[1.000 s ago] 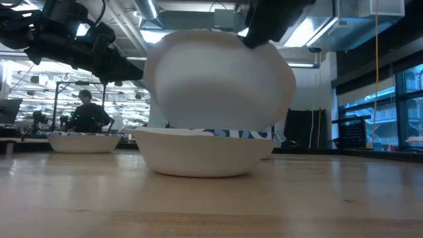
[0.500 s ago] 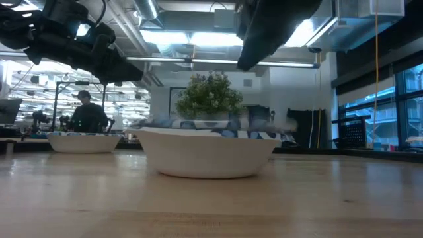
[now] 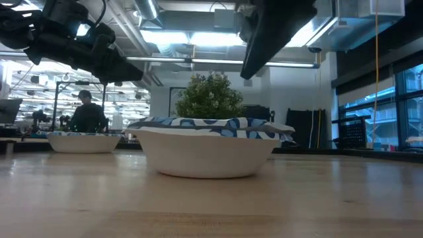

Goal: Nest bowls inside each other
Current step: Stack the blue pattern bowl on the blue pattern bowl

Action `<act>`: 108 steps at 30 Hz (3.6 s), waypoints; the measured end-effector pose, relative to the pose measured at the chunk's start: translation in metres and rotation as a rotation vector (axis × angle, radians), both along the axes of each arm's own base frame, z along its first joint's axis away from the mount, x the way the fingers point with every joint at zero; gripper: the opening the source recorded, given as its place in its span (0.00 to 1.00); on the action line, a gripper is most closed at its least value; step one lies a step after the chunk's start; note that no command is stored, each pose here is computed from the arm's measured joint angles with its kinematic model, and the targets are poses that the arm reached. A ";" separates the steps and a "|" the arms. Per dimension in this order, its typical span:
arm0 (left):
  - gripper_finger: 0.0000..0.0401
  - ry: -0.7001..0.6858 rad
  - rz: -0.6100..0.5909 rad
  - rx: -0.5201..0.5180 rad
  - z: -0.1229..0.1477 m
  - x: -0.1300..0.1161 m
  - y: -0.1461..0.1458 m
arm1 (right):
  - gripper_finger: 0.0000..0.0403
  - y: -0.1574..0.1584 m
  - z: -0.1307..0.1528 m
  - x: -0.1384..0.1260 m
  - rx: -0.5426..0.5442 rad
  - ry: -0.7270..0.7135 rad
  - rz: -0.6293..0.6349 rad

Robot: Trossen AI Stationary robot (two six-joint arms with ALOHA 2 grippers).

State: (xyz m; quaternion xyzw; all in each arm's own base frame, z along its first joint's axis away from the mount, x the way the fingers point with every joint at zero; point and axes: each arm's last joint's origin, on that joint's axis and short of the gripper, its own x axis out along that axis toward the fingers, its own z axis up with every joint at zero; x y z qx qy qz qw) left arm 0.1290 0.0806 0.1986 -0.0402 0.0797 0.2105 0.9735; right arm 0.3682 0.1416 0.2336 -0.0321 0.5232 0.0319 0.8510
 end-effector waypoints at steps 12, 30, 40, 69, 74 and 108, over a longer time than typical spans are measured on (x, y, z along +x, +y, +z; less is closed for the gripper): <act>0.32 0.000 0.000 0.000 0.000 0.000 0.000 | 0.26 -0.051 0.039 -0.016 -0.185 -0.025 -0.091; 0.32 0.001 0.000 0.001 0.000 0.000 0.000 | 0.26 -0.105 0.033 -0.060 -0.087 -0.130 -0.109; 0.32 0.006 0.054 0.009 0.000 -0.001 0.001 | 0.26 -0.124 0.001 -0.120 -0.001 -0.236 -0.224; 0.32 0.010 0.096 0.015 0.000 -0.001 0.002 | 0.30 -0.154 -0.012 -0.104 -0.084 -0.348 -0.220; 0.32 0.010 0.096 0.015 0.000 -0.001 0.003 | 0.43 -0.156 -0.012 -0.104 -0.058 -0.344 -0.217; 0.32 0.010 0.100 0.016 0.000 -0.001 0.003 | 0.64 -0.157 -0.050 -0.091 -0.088 -0.172 -0.112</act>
